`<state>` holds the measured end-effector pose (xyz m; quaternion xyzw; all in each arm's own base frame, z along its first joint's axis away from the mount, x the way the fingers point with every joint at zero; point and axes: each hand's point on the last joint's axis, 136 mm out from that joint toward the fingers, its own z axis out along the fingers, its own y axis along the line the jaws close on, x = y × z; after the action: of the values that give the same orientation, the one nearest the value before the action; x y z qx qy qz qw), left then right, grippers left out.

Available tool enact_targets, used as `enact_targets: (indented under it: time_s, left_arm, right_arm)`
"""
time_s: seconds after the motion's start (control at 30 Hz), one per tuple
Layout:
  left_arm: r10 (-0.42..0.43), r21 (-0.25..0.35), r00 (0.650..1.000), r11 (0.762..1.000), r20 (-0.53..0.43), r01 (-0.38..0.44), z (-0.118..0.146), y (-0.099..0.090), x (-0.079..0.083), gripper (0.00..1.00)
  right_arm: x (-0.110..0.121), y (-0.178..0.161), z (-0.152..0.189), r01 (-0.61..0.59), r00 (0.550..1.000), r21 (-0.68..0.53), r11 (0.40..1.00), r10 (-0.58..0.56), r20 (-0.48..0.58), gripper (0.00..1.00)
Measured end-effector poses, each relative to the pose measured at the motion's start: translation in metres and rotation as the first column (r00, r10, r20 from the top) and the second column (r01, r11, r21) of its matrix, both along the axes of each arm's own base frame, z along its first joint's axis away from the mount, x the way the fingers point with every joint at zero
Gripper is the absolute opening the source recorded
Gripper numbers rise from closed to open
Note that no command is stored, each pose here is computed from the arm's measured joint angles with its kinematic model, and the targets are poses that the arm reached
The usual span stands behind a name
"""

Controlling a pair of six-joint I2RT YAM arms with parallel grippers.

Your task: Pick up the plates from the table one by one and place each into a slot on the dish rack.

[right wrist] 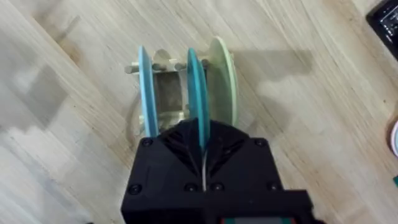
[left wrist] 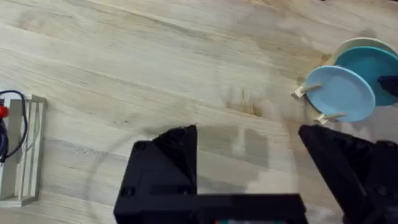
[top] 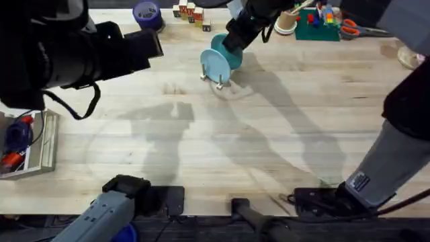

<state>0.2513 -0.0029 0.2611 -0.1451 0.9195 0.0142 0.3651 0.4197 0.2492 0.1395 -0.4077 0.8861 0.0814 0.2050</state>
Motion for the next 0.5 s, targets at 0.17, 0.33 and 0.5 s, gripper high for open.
enact_targets:
  time_s: [0.17,0.33,0.5]
  left_arm:
    - [0.0,0.0,1.0,1.0,0.0,0.0,0.0,0.0,0.0,0.994]
    - [0.0,0.0,1.0,1.0,0.0,0.0,0.0001,0.0,0.0001,0.993]
    - [0.0,0.0,1.0,1.0,0.0,0.0,0.0,0.0,0.0001,0.996]
  right_arm:
    - [-0.0001,0.0,-0.0001,0.0,1.0,0.0,1.0,0.0,0.0,0.035]
    - [-0.0005,-0.0006,-0.0006,0.002,1.0,-0.003,1.0,-0.002,-0.003,0.131]
    - [-0.0007,-0.0008,-0.0007,0.001,1.0,-0.004,1.0,-0.001,-0.003,0.26]
